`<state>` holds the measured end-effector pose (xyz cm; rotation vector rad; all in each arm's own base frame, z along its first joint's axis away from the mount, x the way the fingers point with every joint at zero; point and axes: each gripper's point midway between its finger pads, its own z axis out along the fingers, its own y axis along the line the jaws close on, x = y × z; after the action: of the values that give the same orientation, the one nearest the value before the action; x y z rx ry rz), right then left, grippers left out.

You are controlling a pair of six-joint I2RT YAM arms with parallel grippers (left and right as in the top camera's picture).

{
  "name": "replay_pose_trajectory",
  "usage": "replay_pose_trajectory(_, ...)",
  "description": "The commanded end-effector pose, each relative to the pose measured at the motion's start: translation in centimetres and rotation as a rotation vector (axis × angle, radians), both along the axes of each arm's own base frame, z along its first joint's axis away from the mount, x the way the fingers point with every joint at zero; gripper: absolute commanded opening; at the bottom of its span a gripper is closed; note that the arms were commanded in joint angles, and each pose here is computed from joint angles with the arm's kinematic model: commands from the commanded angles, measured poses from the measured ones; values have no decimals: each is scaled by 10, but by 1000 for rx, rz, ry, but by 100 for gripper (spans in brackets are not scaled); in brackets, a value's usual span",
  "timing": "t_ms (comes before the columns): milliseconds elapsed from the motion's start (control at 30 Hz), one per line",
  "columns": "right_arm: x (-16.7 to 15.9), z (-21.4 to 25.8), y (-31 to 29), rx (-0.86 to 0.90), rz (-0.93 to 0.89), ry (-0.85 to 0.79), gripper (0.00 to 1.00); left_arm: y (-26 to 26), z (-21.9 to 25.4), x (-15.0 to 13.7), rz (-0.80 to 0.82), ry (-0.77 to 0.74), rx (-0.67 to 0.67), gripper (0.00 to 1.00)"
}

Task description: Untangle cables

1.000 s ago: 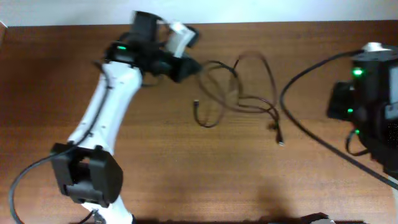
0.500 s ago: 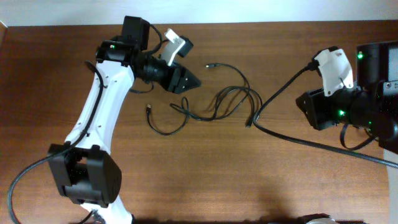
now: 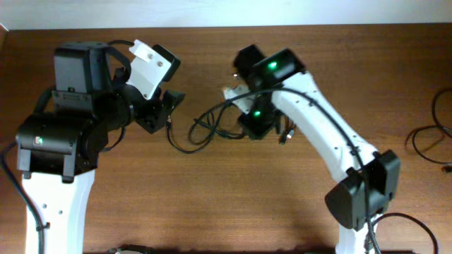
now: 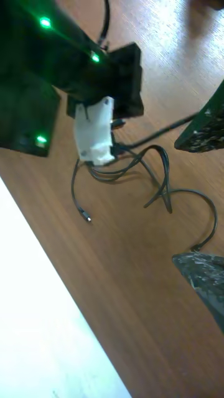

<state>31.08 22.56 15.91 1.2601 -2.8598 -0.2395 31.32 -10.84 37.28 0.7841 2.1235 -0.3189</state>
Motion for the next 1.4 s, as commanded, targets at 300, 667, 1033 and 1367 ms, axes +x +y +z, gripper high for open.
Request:
replay_pose_trajectory(300,-12,-77,23,23,67,8,29,1,-1,0,10,9,-3,53)
replay_pose_trajectory(667,43,-67,61,178,-86,-189,8,0,-2,-1,5,15,-7,55)
replay_pose_trajectory(1033,60,-68,44,84,-135,-276,28,0,-2,-1,5,16,-8,55)
replay_pose_trajectory(1367,70,-76,62,155,-132,-285,4,0,-2,-1,4,16,-8,55)
